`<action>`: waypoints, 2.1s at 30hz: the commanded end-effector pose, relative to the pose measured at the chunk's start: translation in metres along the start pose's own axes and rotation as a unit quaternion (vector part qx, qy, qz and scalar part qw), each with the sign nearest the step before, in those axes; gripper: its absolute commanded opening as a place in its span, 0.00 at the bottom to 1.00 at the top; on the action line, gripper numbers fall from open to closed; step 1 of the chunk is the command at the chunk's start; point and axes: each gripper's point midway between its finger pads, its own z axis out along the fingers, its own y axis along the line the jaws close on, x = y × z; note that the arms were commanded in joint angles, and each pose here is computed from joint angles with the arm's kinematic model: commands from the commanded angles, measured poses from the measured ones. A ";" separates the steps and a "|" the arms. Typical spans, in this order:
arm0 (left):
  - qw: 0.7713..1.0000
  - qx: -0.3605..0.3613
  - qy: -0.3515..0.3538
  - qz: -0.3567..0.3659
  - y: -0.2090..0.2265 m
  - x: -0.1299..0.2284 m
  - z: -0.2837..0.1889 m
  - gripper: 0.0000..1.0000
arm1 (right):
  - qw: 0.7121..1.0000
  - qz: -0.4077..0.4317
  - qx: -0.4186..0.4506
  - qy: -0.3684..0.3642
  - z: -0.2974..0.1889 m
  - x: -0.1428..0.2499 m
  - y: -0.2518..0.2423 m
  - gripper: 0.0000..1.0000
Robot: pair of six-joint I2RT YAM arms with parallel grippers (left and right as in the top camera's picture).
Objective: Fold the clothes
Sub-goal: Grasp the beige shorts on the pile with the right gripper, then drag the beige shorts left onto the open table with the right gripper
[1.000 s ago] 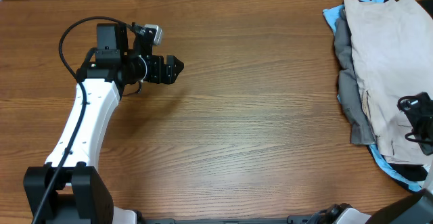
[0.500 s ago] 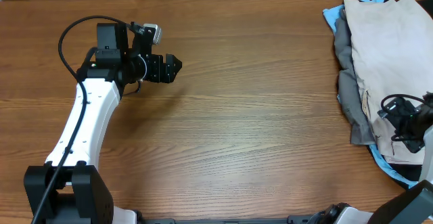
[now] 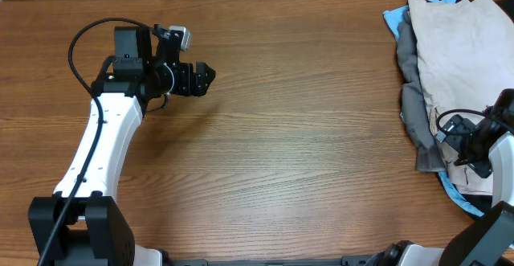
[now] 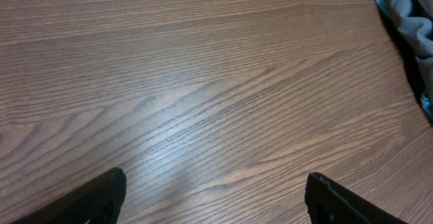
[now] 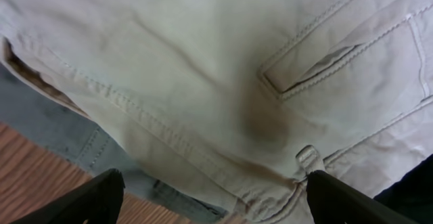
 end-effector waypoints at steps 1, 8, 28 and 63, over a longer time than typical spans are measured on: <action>1.000 -0.005 -0.008 -0.002 0.003 -0.008 -0.001 0.86 | 1.000 -0.005 0.013 0.011 0.011 0.010 -0.005 0.88; 1.000 -0.005 -0.008 -0.002 0.003 -0.008 -0.001 0.84 | 1.000 -0.004 0.013 0.013 0.020 0.017 -0.006 0.80; 1.000 -0.008 -0.020 0.003 0.004 -0.014 -0.001 0.52 | 1.000 0.014 0.005 -0.008 0.022 0.008 -0.003 0.04; 0.983 -0.090 -0.154 -0.029 0.061 -0.121 -0.126 0.47 | 0.793 -0.529 -0.290 0.077 -0.138 0.285 0.383 0.04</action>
